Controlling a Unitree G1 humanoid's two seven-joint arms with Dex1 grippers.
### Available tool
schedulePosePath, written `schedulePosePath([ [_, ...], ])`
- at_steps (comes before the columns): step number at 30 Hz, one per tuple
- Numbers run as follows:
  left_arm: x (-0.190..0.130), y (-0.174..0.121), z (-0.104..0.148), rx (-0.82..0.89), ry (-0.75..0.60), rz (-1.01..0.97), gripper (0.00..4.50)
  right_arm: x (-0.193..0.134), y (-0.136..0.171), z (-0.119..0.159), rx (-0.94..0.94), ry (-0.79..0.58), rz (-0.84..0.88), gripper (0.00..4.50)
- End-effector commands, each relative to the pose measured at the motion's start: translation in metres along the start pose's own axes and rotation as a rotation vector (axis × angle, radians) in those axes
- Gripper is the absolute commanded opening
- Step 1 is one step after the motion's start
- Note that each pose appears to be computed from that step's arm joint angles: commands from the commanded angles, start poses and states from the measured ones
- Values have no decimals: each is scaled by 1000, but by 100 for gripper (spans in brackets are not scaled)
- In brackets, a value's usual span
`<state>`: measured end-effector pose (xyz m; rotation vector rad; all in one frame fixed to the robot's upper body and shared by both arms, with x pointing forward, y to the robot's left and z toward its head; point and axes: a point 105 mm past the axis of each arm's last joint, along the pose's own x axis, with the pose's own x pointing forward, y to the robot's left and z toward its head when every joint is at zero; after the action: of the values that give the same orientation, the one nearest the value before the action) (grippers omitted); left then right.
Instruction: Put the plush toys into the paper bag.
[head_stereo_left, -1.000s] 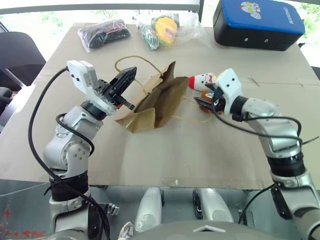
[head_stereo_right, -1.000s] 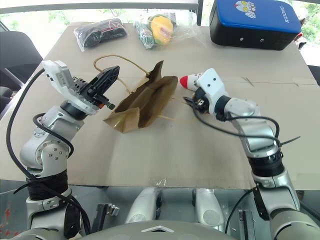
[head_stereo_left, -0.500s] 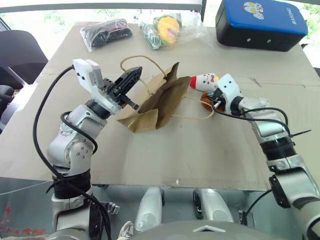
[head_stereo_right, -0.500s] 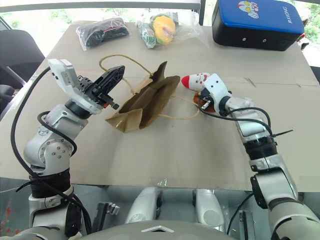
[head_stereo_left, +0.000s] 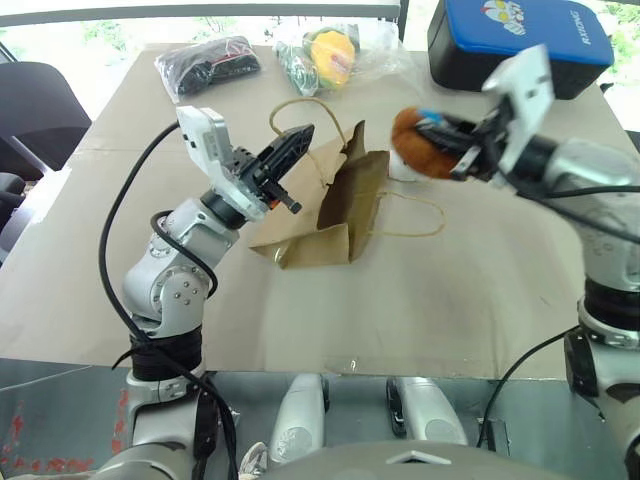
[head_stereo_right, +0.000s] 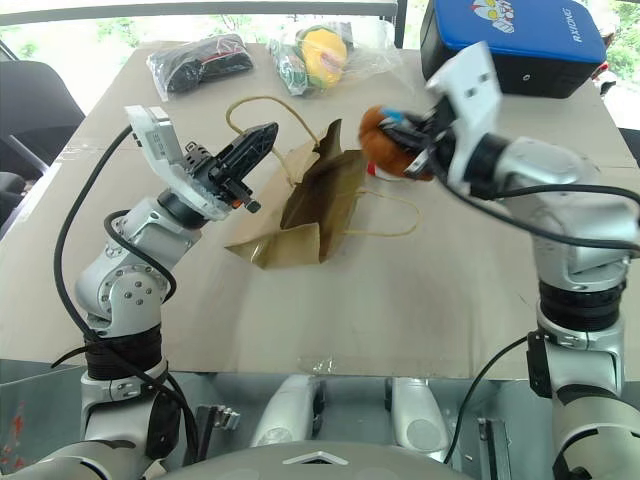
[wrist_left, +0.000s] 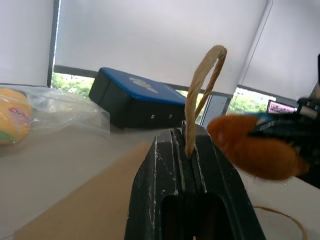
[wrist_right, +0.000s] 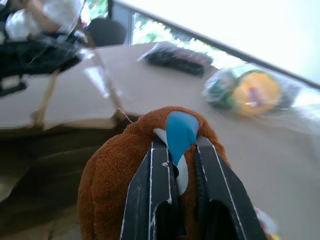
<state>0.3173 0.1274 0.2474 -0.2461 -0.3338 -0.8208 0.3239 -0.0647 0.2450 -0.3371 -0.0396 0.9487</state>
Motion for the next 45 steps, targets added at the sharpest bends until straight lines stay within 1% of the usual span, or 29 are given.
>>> schedulePosePath([
  [1,1,-5,13,5,-46,-20,0,13,6,-3,-88,30,25,7],
  [4,1,-6,12,-1,-45,-22,0,31,15,-1,-100,24,83,7],
  [6,0,-8,9,-7,-44,-20,0,50,25,-3,-117,48,146,7],
  [9,-1,-11,8,-16,-53,-9,0,75,40,-20,-162,121,249,7],
  [10,-2,-11,8,-17,-57,0,0,81,46,-22,-153,124,291,74],
  [12,-6,-8,9,-16,-64,26,0,85,51,-18,-125,100,328,143],
  [13,-9,-6,10,-13,-67,43,0,85,49,-15,-129,91,322,191],
  [14,-13,-3,11,-9,-70,64,0,83,45,-12,-128,83,314,251],
  [15,-16,0,12,-7,-73,86,0,78,41,-9,-124,75,309,283],
  [19,-29,9,14,18,-74,172,0,48,13,14,-55,-29,288,283],
  [21,-34,13,15,32,-78,213,0,32,-8,29,19,-106,259,283],
  [23,-37,15,18,42,-84,238,0,22,-38,34,55,-146,176,283],
  [25,-38,14,21,49,-89,244,0,22,-65,31,77,-145,87,283],
  [27,-38,12,24,56,-95,244,0,30,-88,11,52,-66,-17,283],
  [28,-38,11,25,60,-97,243,0,36,-98,-4,29,-8,-75,283],
  [30,-38,10,27,67,-98,243,0,45,-108,-24,14,65,-133,283],
  [33,-39,9,28,79,-95,244,0,65,-102,-89,8,278,-179,283],
  [35,-39,8,28,82,-93,244,0,68,-96,-118,25,356,-203,283],
  [36,-39,7,28,85,-89,242,0,68,-95,-127,17,385,-213,260],
  [38,-40,5,29,89,-86,239,0,65,-95,-135,-5,405,-225,205],
  [39,-41,5,30,90,-84,238,0,64,-96,-135,-11,401,-221,148],
  [43,-40,3,28,82,-81,228,0,51,-109,-124,-25,338,-223,6],
  [45,-37,0,27,72,-78,208,0,38,-120,-110,-23,263,-233,6],
])
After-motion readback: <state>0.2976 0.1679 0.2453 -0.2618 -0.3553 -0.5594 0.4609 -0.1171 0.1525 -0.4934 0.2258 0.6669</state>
